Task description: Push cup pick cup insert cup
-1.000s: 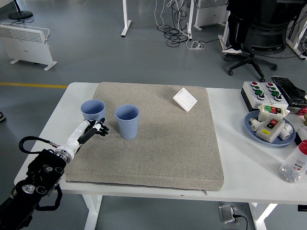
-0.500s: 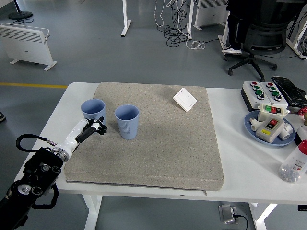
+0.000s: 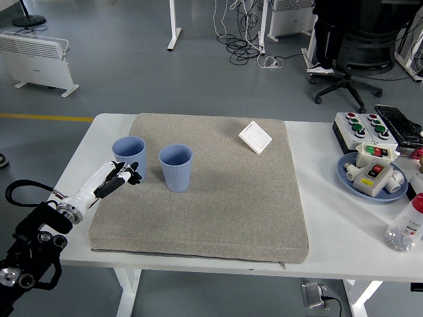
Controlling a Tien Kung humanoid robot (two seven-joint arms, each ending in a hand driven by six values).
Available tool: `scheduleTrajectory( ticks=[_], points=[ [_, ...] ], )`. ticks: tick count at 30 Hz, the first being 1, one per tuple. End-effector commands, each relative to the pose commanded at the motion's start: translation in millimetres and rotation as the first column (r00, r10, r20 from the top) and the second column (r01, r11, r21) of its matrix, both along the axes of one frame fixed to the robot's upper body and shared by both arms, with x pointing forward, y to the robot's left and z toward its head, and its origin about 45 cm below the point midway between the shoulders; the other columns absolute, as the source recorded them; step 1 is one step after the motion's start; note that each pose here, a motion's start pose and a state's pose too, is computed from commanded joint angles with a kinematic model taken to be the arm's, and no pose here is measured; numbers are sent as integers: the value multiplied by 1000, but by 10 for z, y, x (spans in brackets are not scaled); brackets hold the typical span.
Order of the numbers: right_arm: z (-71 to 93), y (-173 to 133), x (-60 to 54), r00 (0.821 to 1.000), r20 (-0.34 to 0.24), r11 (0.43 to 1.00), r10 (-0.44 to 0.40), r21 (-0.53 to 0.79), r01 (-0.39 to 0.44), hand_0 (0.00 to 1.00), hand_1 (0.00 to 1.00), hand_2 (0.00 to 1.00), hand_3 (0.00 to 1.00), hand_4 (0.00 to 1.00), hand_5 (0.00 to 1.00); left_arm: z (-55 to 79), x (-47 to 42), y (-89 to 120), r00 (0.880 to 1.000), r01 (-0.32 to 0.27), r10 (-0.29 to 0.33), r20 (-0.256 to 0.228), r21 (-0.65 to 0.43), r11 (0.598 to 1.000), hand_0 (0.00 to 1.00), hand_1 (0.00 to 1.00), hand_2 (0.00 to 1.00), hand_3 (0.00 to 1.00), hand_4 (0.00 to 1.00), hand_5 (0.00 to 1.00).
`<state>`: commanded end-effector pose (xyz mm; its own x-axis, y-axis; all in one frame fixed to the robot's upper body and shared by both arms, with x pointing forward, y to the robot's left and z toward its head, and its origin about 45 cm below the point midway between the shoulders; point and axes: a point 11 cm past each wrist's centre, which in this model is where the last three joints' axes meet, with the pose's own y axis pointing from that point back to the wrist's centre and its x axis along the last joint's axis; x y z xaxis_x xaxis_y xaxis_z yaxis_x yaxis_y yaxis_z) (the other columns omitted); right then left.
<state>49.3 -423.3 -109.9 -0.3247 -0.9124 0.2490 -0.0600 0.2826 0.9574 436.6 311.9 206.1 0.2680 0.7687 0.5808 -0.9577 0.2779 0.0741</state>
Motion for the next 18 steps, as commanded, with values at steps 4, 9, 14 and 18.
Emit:
scheduleTrajectory(
  ticks=[4,9,14,18],
  points=[
    [1,-3,-1,1000,0,1000,-2,-1,2,752,626,629,559,76,447,489,38,-123,991,40,-45,130,36,999,565,524,483,467,690,998],
    [2,-5,-1,1000,0,1000,-3,-1,3,752,626,628,559,76,444,991,83,-270,960,54,-85,266,121,991,531,515,488,483,838,738],
    [1,-5,-9,1000,-4,1000,-3,-1,3,752,626,627,559,76,443,1257,186,-443,958,71,-135,254,248,966,714,710,735,692,886,702],
    [0,-5,-14,1000,-6,1000,-2,-1,2,752,626,627,559,76,443,1275,265,-568,962,94,-171,211,334,938,714,710,735,692,886,702]
  ],
)
